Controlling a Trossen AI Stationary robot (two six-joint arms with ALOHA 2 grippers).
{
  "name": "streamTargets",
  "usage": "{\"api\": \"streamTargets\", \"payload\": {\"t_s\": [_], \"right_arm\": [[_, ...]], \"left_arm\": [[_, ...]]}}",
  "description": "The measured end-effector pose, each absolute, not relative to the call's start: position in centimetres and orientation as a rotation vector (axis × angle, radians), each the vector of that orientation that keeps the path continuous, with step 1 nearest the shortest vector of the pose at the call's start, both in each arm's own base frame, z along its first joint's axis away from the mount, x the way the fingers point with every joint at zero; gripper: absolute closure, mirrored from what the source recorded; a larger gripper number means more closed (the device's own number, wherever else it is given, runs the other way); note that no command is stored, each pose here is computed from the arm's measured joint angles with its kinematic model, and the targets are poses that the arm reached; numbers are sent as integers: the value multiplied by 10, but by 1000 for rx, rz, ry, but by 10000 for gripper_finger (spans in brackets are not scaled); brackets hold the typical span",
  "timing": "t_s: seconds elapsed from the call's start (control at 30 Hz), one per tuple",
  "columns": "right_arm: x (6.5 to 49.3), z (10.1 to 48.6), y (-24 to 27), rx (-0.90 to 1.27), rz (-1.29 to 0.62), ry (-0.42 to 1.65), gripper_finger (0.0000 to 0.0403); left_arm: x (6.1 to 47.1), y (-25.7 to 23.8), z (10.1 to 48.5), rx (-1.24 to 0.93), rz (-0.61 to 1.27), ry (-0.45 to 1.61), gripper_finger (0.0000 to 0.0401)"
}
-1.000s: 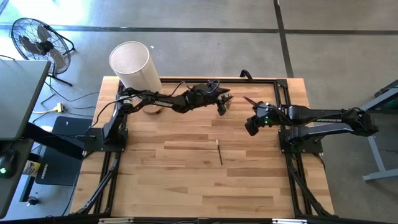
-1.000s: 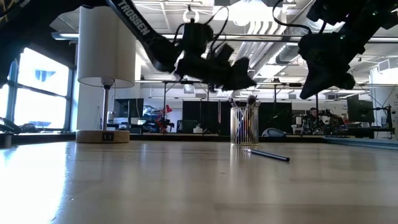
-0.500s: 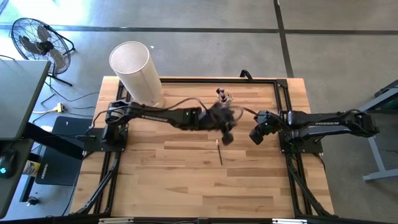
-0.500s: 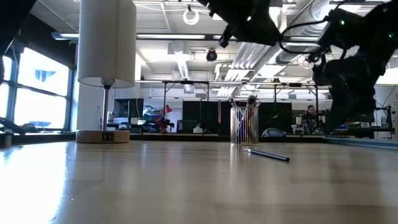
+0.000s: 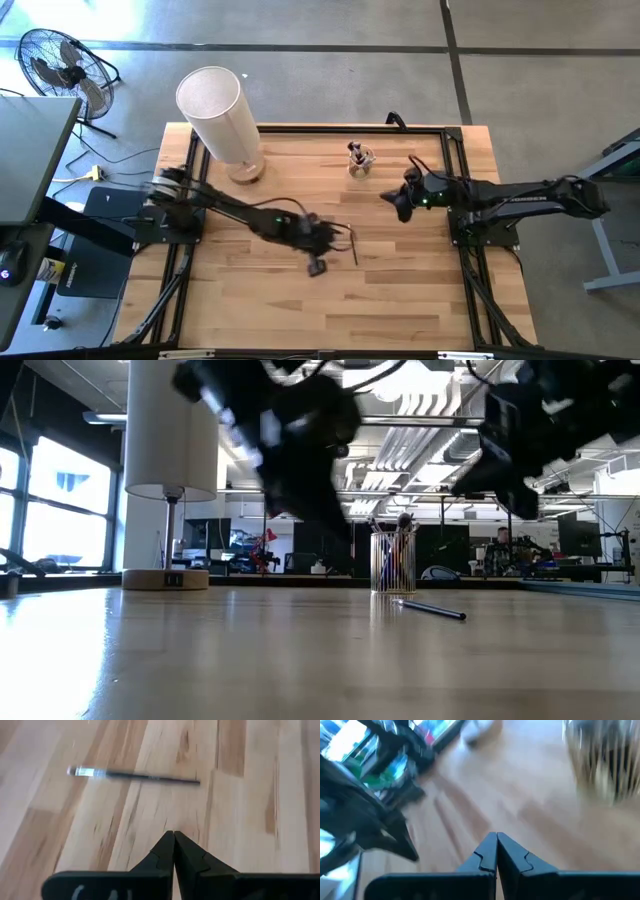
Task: Put items in baskets/containers
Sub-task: Put the silver liner brush into the yellow container
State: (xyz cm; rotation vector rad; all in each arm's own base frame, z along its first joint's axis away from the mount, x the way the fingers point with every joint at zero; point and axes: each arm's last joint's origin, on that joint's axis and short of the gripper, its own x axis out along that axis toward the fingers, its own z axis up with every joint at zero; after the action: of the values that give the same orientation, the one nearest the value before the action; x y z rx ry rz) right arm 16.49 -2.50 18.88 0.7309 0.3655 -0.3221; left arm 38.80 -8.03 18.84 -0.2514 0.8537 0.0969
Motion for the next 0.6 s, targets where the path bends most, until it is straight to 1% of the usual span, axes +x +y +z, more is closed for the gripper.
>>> {"api": "streamTargets", "payload": {"t_s": [0.1,0.23,0.43,0.6], "right_arm": [[183,216,-25,645,-398,325,403],[218,243,-27,585,-506,386,403],[286,256,-21,591,-643,652,403],[335,242,-12,637,-799,924,403]], "left_arm": [[351,-73,177,-269,76,845,400],[305,-62,173,-283,49,745,400],[247,-49,164,-271,40,699,401],[223,-44,162,-276,40,683,401]]}}
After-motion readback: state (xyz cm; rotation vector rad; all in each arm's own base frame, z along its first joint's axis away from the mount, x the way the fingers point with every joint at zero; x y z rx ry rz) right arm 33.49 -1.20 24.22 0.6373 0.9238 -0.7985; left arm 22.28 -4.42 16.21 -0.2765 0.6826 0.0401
